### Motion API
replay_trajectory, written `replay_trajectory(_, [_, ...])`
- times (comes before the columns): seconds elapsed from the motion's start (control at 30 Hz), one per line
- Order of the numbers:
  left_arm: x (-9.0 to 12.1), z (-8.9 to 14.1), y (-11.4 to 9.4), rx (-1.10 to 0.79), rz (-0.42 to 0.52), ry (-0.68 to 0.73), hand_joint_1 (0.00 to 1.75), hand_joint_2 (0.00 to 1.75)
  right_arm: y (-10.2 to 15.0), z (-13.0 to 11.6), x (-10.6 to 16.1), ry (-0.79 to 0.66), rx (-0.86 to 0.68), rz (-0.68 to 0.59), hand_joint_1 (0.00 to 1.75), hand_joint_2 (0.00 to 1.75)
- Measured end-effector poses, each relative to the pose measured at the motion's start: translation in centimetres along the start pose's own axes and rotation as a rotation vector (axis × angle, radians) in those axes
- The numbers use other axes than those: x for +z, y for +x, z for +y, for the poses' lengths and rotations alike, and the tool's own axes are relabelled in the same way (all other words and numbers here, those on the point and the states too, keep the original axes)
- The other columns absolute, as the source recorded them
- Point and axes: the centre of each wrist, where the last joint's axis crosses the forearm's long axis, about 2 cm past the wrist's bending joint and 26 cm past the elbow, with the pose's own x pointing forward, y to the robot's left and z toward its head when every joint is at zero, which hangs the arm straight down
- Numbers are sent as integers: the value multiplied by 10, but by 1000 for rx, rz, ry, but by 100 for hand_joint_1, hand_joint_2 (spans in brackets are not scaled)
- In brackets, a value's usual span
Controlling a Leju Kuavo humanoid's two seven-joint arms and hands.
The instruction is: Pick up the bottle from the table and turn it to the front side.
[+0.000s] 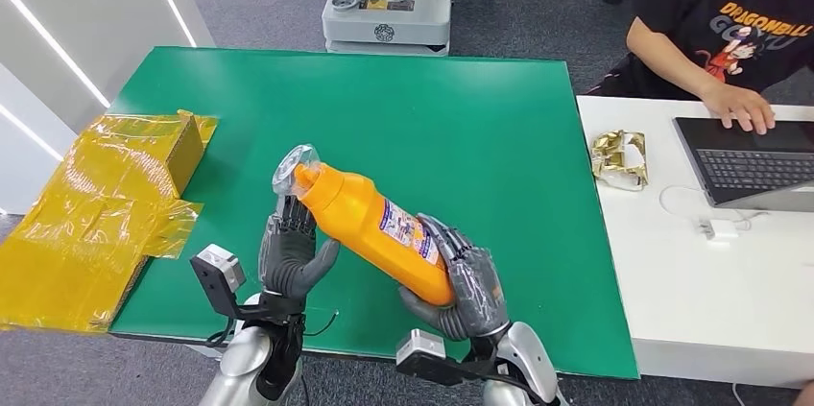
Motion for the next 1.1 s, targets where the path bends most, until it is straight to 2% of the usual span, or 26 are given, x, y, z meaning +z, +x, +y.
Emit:
replay_trajectory(0.53, [3,3,-3,-16,12,17,0,175,-2,-2,-5,103,31,46,175,175])
replay_trajectory(0.87, [2,4,-2,-24,18,24,0,175,-2,1,3,134,119,81,175,175])
replay_trajectory(1.1, [-5,8,1,-43,11,7,0,175,-2,1,4,136,145,73,175,175])
